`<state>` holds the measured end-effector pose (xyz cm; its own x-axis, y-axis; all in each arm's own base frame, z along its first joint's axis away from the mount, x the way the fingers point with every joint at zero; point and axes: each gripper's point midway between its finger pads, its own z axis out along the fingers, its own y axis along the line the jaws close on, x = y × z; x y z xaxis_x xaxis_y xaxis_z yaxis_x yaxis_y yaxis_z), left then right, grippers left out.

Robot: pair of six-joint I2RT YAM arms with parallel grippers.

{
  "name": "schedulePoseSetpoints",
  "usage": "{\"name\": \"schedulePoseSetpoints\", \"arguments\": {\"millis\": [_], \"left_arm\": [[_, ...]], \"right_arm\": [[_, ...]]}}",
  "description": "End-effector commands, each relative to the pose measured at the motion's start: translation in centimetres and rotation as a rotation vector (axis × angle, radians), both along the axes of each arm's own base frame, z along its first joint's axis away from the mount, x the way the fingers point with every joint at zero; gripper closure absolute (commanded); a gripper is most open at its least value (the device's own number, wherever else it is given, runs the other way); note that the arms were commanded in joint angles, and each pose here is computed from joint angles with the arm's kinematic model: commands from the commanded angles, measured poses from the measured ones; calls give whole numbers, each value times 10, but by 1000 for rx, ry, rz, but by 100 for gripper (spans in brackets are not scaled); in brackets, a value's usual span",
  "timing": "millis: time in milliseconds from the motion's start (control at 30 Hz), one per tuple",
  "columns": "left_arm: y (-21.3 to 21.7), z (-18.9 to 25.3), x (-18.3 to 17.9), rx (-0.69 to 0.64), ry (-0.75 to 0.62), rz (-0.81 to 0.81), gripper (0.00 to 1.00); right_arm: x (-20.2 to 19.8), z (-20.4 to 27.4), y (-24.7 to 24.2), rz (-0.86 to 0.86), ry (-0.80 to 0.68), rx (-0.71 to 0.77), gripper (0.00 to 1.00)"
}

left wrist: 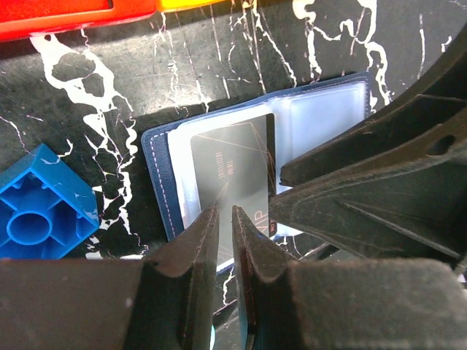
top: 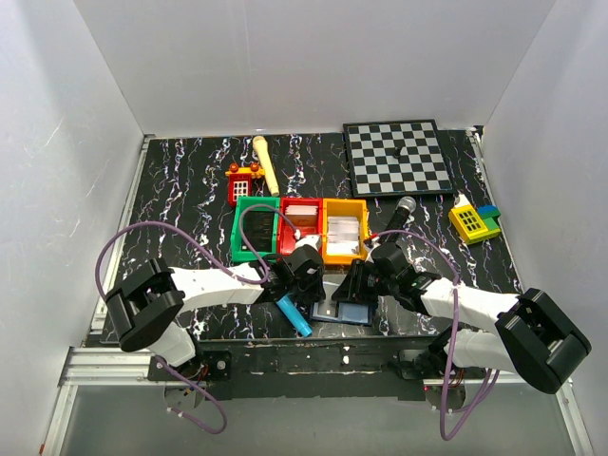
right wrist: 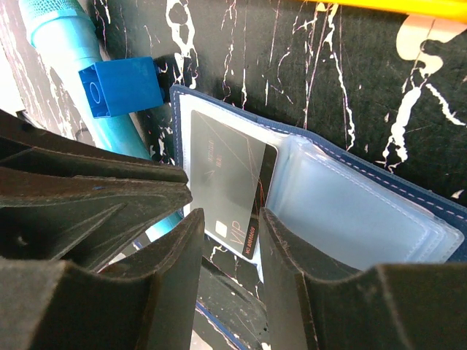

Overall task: Take the credit cards out of the card holder
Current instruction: Remove the credit card from the card holder.

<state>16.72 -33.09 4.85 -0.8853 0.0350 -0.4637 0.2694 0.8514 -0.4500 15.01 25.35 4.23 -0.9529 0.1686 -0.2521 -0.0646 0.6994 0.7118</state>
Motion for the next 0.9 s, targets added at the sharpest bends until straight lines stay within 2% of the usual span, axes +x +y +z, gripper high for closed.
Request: {"name": "schedulePoseSetpoints", "arguments": {"millis": [0, 867], "left_arm": [[6, -8, -1, 33, 4, 11, 87], [13, -32, -8, 84, 52, 11, 90]], "right_arm": [[2, 2, 3, 9, -23, 8, 56], [2, -4, 3, 12, -9, 1, 56]]}}
